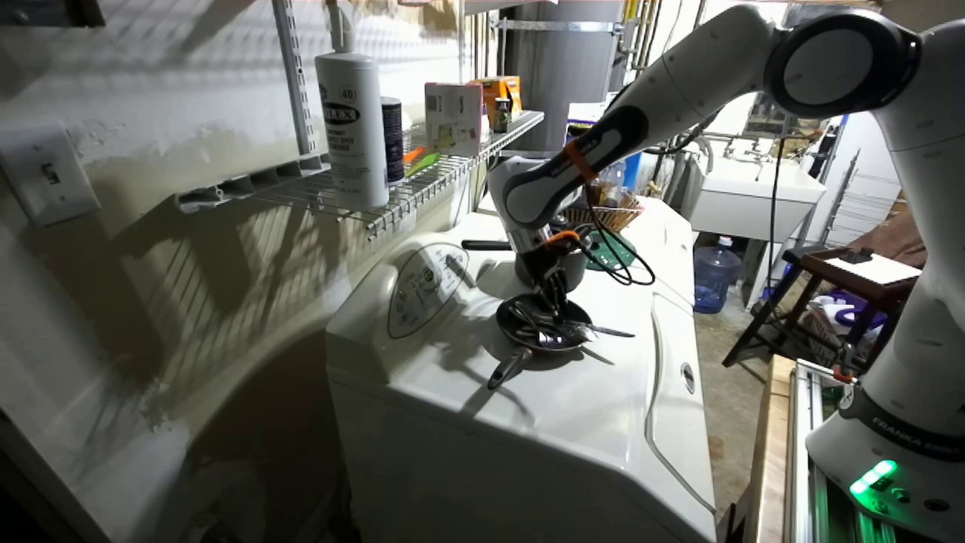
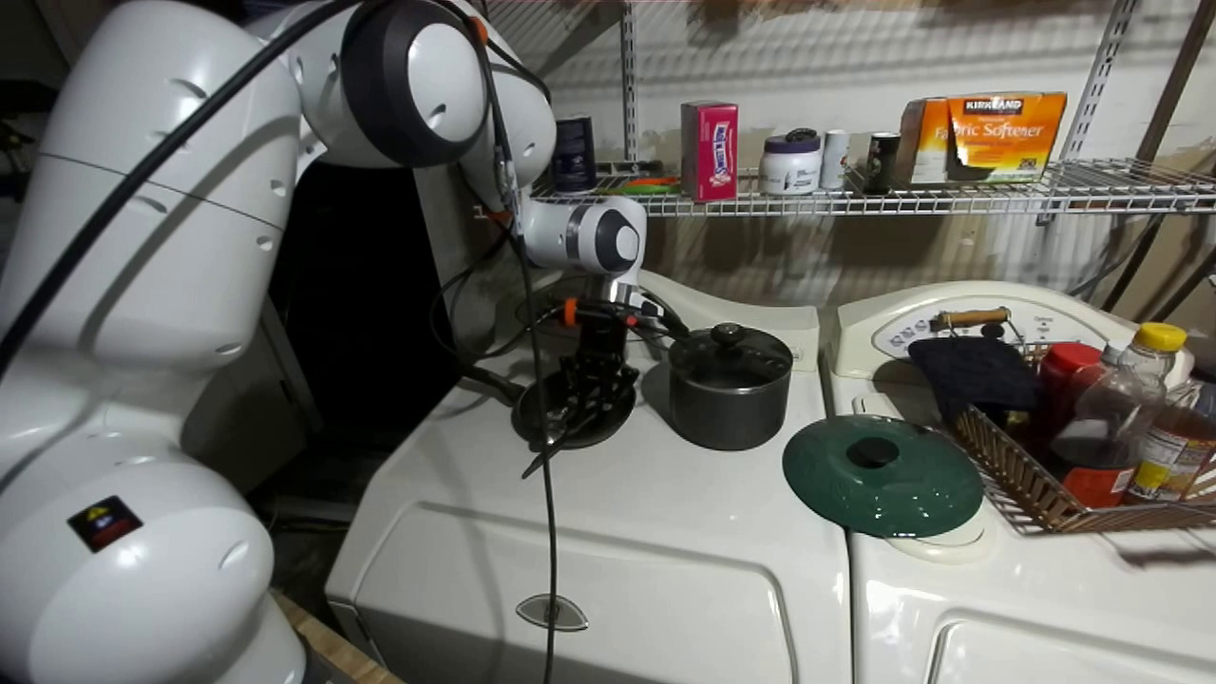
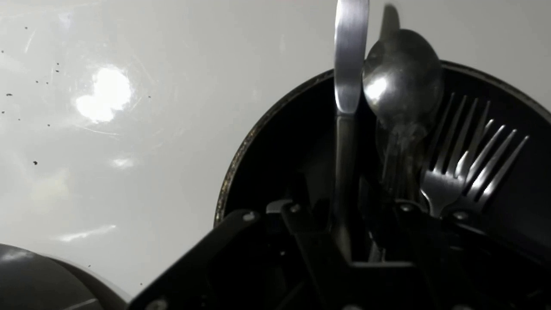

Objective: Remove the silver knife from the pan and put it on top of the washing machine on the left.

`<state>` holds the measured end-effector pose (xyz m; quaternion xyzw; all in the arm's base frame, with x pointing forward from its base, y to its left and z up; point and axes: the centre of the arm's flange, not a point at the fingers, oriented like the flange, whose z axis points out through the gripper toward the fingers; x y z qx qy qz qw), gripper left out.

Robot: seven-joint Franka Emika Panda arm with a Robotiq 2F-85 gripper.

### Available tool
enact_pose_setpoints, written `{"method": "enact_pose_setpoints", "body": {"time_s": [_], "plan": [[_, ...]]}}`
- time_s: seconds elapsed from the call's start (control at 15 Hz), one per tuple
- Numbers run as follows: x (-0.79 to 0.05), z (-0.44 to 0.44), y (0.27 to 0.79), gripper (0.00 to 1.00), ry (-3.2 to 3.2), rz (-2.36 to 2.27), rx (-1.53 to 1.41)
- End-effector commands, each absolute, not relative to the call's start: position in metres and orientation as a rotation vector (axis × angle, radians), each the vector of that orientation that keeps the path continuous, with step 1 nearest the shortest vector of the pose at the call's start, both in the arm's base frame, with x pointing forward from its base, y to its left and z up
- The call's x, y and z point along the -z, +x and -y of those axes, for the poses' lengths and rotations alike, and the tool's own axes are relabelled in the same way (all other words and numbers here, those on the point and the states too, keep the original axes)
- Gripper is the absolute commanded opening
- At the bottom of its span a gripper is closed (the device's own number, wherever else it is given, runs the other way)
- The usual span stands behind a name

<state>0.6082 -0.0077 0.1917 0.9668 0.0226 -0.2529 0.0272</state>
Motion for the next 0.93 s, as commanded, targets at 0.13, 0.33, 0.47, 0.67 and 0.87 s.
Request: {"method": "enact_pose_setpoints", "body": {"time_s": [0.13,0.33,0.47,0.67,0.87], "plan": [[-0.179,0.0,0.628,0.35,2.979,-0.115,0.84],[-0.178,-0.006,0.627,0.04,2.979,-0.128,0.85],[-0.181,-0.01,0.625,0.0,2.974,-0.129,0.868],[-0.186,-0.013,0.617,0.04,2.953,-0.115,0.908],[-0.191,-0.009,0.606,0.04,2.936,-0.071,0.958]]}}
